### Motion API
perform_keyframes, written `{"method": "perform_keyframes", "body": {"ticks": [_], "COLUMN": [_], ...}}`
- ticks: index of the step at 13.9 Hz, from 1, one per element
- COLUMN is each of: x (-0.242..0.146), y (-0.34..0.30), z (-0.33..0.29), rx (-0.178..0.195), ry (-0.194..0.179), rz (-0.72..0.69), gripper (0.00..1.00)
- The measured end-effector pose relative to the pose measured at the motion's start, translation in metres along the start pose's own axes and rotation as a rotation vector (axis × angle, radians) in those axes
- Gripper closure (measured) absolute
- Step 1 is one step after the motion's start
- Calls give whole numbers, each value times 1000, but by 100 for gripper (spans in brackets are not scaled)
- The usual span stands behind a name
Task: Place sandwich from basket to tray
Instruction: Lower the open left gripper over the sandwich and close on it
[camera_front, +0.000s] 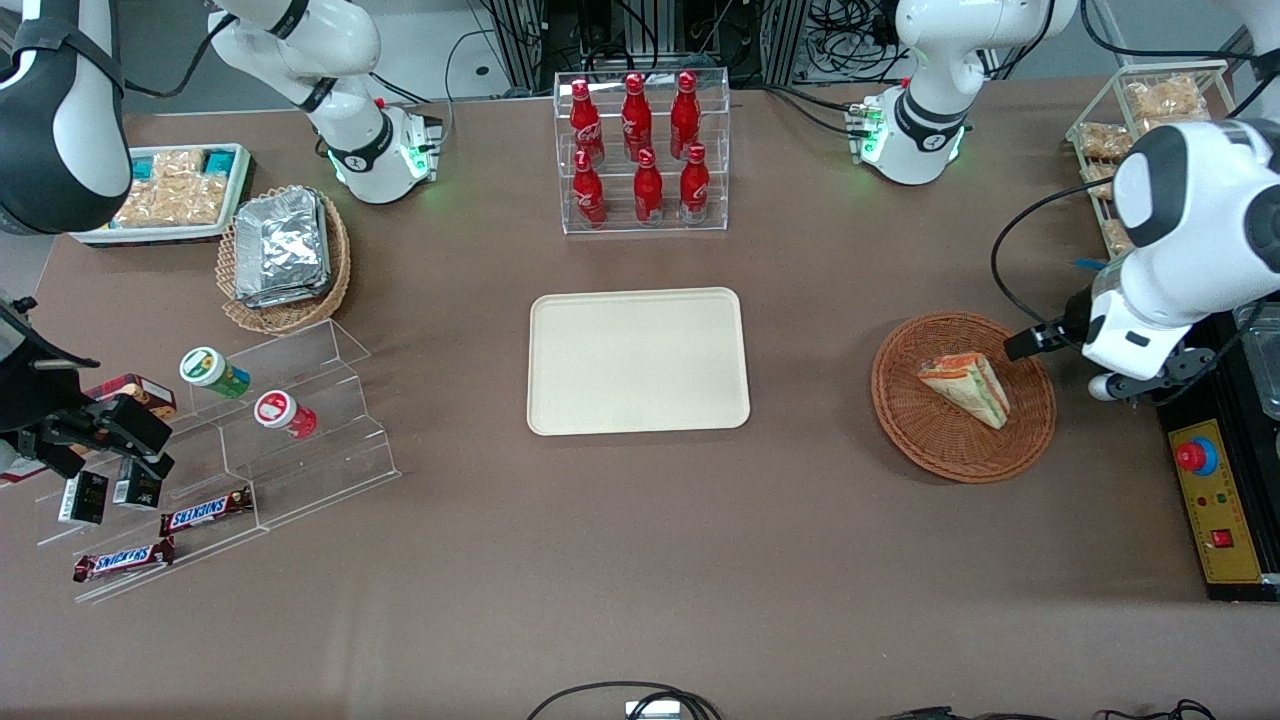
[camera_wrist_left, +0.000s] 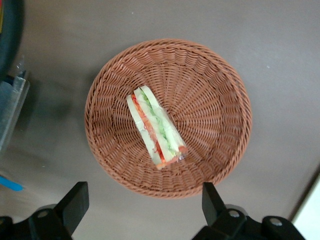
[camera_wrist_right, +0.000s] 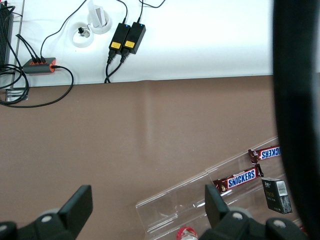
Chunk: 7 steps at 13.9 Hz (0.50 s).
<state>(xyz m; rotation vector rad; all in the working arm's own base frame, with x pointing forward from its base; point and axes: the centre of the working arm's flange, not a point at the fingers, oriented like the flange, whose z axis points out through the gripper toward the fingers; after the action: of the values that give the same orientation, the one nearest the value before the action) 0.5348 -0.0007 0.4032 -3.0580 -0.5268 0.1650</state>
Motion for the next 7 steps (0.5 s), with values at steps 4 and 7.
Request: {"method": "perform_keyframes", "body": {"ticks": [4,7], "x": [-13,-17], "y": [3,3], "z": [47,72], "rx": [31,42], "ry": [33,74], "rz": [-112,-185], "gripper": [0,0]}}
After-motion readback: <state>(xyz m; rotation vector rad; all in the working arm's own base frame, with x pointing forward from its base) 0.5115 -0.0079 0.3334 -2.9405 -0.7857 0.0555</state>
